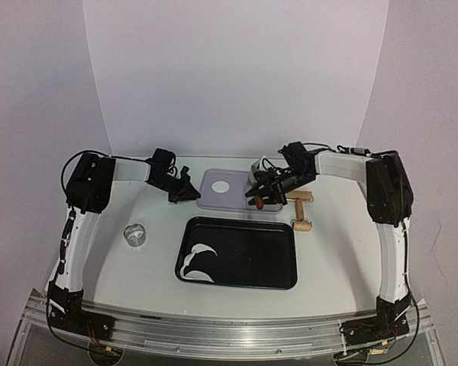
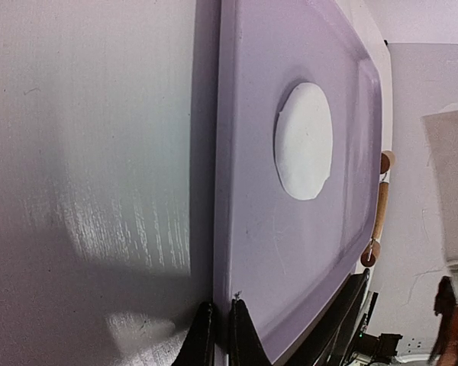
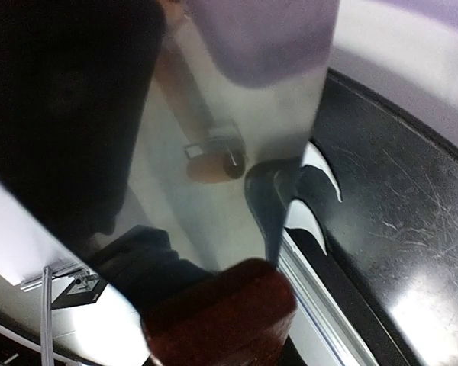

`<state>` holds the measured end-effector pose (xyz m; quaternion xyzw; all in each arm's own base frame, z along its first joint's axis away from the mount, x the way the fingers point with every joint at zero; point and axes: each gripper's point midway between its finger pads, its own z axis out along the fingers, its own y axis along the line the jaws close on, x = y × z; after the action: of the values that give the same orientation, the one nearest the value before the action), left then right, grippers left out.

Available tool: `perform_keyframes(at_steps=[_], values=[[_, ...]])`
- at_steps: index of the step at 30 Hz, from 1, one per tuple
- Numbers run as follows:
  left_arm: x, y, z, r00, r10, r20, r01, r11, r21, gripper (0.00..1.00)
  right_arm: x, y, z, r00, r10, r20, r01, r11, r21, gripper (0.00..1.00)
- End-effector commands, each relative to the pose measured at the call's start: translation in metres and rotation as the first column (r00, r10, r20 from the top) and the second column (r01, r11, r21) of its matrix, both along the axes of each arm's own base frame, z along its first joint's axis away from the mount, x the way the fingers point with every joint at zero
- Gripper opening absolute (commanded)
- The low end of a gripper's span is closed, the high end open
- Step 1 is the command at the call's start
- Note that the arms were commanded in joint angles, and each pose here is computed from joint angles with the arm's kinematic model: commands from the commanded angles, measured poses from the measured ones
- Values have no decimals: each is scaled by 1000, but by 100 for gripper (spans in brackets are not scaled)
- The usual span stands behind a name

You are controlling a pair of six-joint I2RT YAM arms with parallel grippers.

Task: Roll out the dumpling wrappers from the dough

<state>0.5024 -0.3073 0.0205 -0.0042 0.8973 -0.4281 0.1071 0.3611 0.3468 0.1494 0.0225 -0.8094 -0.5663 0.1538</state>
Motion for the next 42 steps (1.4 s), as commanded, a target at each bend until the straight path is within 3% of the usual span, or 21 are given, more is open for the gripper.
perform_keyframes(at_steps=[1,5,8,10,20,30,32,33,35,37,39,41,42], values=[[-10,3,-5,999,14,-44,-13,1000,22,4,5,1,71,988,-15,154,2,997,83,0],[-9,3,-3,999,15,-41,-14,1000,21,4,-16,-9,9,998,-2,58,0,1000,24,0],[-9,3,-5,999,15,-46,-14,1000,20,4,-32,-14,-65,991,-29,-128,25,999,-26,0],[-9,3,-6,999,15,-48,-14,1000,20,4,-39,-11,-83,986,-23,-165,15,999,-52,0],[-8,2,-5,999,14,-43,-13,1000,18,4,15,18,84,983,-45,177,23,992,122,0],[-9,2,-6,999,12,-49,-11,1000,14,4,3,13,74,984,-71,166,65,997,43,0],[-10,2,-7,999,12,-50,-11,1000,14,4,-2,-4,68,984,-76,158,87,994,-69,0],[-10,2,-7,999,12,-51,-11,1000,14,4,1,-18,60,972,-63,227,104,979,-175,0],[-10,1,-8,998,12,-56,-12,1000,12,4,-5,-62,41,964,27,265,102,881,-461,0],[-11,1,-8,998,13,-60,-13,1000,8,4,-22,-133,19,960,192,206,47,612,-790,0],[-11,1,-8,998,12,-61,-12,1000,4,4,-34,-192,15,945,309,103,-9,340,-940,0],[-11,1,-8,998,12,-61,-12,1000,4,4,-39,-229,26,929,365,64,1,171,-985,0],[-11,1,-8,998,12,-62,-12,1000,5,4,-40,-239,33,924,376,73,25,131,-991,0]])
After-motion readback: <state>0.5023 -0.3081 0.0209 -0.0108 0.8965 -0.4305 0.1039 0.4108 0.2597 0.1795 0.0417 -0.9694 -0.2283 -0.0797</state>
